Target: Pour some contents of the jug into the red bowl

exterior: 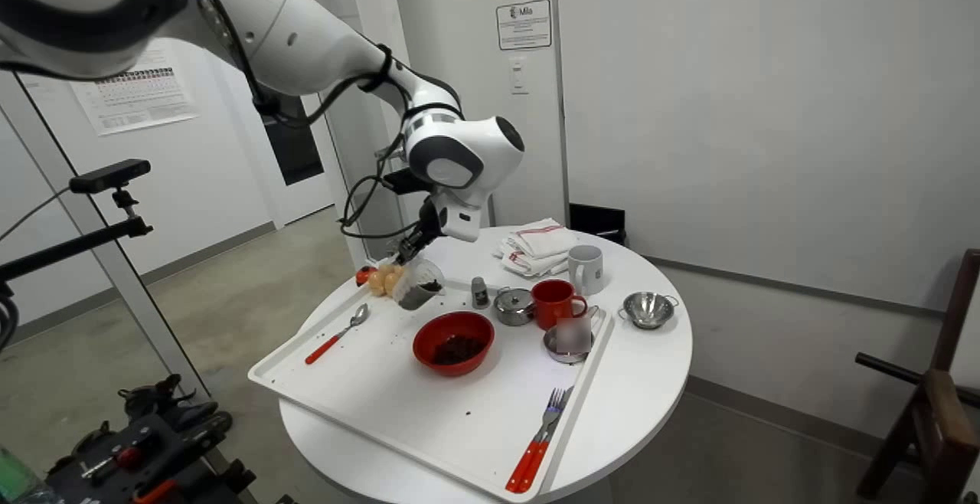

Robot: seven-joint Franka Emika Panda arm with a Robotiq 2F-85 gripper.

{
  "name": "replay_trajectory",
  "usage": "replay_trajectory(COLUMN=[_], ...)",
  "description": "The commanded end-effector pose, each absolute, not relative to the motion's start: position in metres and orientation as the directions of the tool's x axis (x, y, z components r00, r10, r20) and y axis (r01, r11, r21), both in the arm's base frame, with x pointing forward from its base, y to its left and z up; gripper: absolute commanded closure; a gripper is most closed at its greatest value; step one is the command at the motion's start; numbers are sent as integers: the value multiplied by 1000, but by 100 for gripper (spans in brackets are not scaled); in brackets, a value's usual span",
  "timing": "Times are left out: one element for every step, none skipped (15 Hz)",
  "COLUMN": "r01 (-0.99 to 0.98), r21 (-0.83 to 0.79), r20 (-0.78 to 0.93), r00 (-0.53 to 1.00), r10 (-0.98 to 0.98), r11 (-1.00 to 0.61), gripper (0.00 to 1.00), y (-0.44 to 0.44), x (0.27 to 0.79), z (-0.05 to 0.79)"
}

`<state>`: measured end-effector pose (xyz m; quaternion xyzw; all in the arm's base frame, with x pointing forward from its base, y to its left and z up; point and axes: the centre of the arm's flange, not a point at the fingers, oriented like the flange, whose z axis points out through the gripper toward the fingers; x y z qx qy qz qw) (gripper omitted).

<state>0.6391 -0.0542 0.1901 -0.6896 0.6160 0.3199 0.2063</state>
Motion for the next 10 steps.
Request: replay_trajectory(r01=[-978, -975, -973, -972, -970, -971, -971, -973, -975, -974], r21=[70, 48, 27, 5, -13, -33, -43, -70, -98, -116], r20=[-577, -549, -521, -486, -453, -419, -393, -365, -340, -318], r00=[122, 154, 181, 205, 223, 229, 232, 229, 223, 220], r10=[-808, -821, -834, -850, -863, -879, -890, -902, -914, -922], r11=[-198, -215, -228, -237, -244, -237, -234, -218, -202, -192], gripper=[89, 89, 89, 89, 89, 89, 89, 89, 89, 89], y=[-2, 12, 26, 39, 50, 61, 69, 77, 84, 89], x=[602, 597, 593, 591, 590, 592, 594, 596, 597, 597], z=[239, 252, 260, 262, 264, 258, 254, 244, 235, 225])
